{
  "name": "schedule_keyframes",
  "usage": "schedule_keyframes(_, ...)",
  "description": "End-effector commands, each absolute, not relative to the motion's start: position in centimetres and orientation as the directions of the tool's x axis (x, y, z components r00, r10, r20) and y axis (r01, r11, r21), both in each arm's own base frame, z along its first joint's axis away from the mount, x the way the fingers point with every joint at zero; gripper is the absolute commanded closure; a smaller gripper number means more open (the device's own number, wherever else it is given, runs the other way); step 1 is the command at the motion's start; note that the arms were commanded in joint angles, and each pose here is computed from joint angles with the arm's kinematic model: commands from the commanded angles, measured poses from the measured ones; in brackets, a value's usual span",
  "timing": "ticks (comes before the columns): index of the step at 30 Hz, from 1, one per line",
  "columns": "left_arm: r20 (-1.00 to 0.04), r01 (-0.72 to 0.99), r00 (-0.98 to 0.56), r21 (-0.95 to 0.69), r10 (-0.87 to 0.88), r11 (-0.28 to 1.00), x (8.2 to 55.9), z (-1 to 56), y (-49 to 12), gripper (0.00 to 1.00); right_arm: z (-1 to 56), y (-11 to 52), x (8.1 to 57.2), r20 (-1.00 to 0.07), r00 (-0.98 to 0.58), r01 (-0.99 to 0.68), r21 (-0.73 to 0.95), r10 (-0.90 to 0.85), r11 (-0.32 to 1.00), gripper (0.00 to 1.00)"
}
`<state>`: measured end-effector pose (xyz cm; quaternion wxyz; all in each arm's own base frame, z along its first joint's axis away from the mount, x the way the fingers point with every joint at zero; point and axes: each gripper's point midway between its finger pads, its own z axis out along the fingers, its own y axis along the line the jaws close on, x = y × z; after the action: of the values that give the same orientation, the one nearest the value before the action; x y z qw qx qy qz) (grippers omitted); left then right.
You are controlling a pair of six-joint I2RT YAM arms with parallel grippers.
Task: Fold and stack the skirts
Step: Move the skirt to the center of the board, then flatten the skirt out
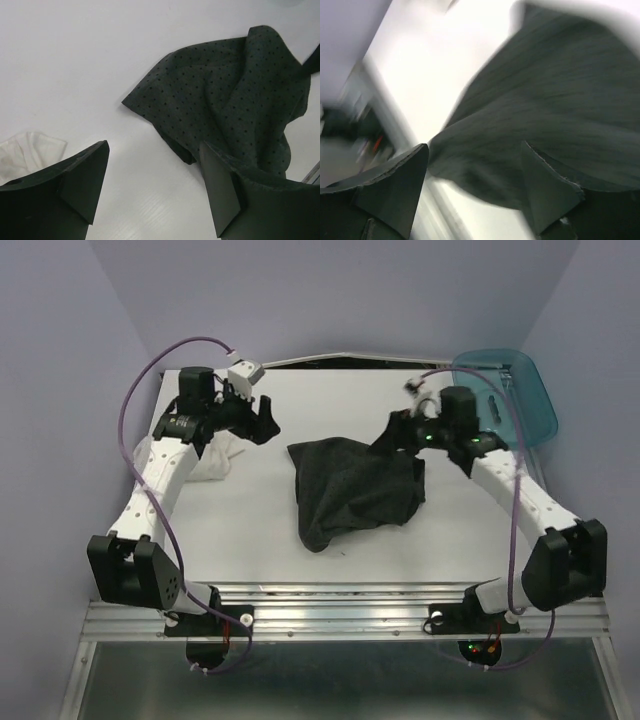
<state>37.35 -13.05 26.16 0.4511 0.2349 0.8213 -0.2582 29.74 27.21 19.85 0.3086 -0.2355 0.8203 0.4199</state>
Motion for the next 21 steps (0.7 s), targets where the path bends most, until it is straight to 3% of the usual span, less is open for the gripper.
schedule_keyframes(1, -0.898, 0.746, -0.304, -0.017, 0.318, 0.665, 36.1, 27.9, -18.3, 0.16, 26.0, 17.1, 34.1, -0.813, -0.581, -0.593, 0.447, 0.028, 0.669, 0.2)
schedule_keyframes(6, -0.816, 0.798, -0.145, 0.238, 0.56, 0.553, 34.5, 25.8, -25.0, 0.15, 19.7, 9.7, 34.9, -0.719, -0.694, -0.381, 0.416, 0.041, 0.826, 0.2)
schedule_keyframes(7, -0.774, 0.843, -0.063, 0.297, 0.63, 0.449, 32.9, 24.6, -28.4, 0.15, 17.7, 8.2, 34.7, -0.691, -0.723, -0.342, 0.384, 0.021, 0.858, 0.2)
schedule_keyframes(10, -0.662, 0.858, 0.072, 0.422, 0.746, 0.292, 30.1, 22.4, -33.2, 0.15, 13.9, 4.7, 35.0, -0.599, -0.797, -0.197, 0.371, 0.072, 0.907, 0.27)
schedule_keyframes(15, -0.552, 0.861, 0.243, 0.501, 0.798, 0.084, 24.9, 18.5, -39.6, 0.11, 10.6, 2.7, 35.2, -0.532, -0.843, -0.128, 0.336, 0.076, 0.933, 0.31)
schedule_keyframes(21, -0.517, 0.845, 0.314, 0.535, 0.796, 0.014, 21.4, 15.3, -44.1, 0.08, 7.7, 2.8, 35.8, -0.475, -0.875, -0.102, 0.358, 0.087, 0.928, 0.34)
